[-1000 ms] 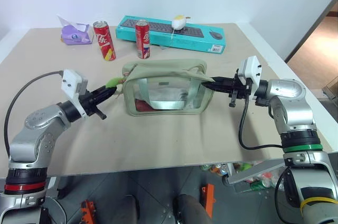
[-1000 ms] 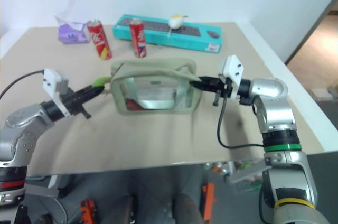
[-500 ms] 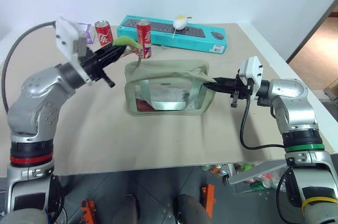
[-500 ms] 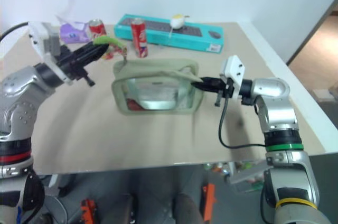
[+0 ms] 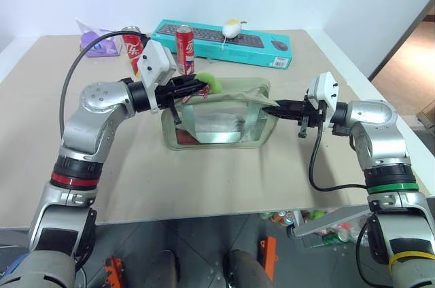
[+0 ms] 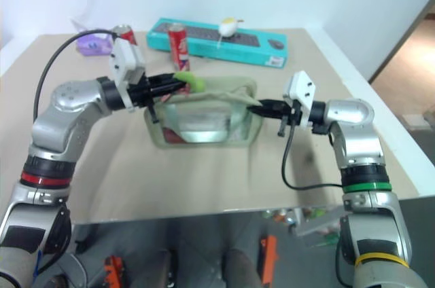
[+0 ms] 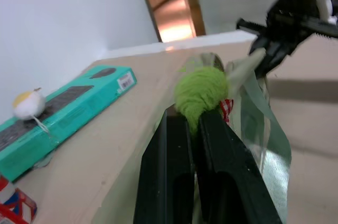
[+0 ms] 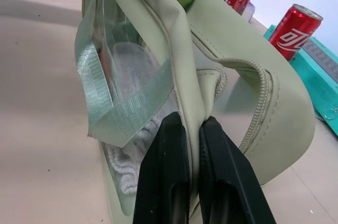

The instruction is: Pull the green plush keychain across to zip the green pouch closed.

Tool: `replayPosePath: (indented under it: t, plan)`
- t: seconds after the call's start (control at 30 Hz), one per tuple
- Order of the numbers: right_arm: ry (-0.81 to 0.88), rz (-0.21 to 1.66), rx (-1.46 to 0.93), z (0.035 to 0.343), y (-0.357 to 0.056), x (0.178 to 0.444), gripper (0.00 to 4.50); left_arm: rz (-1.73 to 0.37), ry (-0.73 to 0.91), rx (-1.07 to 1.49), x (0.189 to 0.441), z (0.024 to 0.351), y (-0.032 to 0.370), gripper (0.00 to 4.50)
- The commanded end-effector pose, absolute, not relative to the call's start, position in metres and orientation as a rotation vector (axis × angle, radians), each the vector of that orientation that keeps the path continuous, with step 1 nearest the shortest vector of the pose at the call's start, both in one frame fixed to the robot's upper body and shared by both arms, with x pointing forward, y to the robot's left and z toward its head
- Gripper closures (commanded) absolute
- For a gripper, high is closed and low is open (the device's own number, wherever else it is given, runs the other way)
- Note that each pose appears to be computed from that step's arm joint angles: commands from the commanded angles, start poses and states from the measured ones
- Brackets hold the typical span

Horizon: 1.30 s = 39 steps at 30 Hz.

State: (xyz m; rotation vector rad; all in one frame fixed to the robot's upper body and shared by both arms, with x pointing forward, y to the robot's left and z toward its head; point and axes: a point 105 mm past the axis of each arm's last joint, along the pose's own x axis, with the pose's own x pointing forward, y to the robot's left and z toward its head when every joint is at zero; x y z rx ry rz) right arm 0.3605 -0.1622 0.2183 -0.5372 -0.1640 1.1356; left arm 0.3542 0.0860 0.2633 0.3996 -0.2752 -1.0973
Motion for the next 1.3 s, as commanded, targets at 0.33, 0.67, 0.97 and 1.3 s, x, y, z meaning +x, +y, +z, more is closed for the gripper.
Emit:
replayPosePath:
  t: [0.33, 0.67, 0.97, 1.3]
  plan:
    - [-0.207, 1.107, -0.581, 0.232, -0.168, 0.359, 4.5, -1.158, -0.242, 0.49, 0.345, 0.278, 0.11, 1.73]
    - [-0.207, 1.123, -0.579, 0.231, -0.164, 0.362, 4.5, -1.051, -0.177, 0.513, 0.334, 0.269, 0.152, 1.02]
    - [-0.207, 1.134, -0.583, 0.232, -0.162, 0.367, 4.5, -0.978, -0.126, 0.45, 0.324, 0.244, 0.163, 1.02]
    - [-0.196, 1.133, -0.59, 0.23, -0.166, 0.367, 4.5, -0.901, -0.18, 0.237, 0.316, 0.255, 0.17, 1.02]
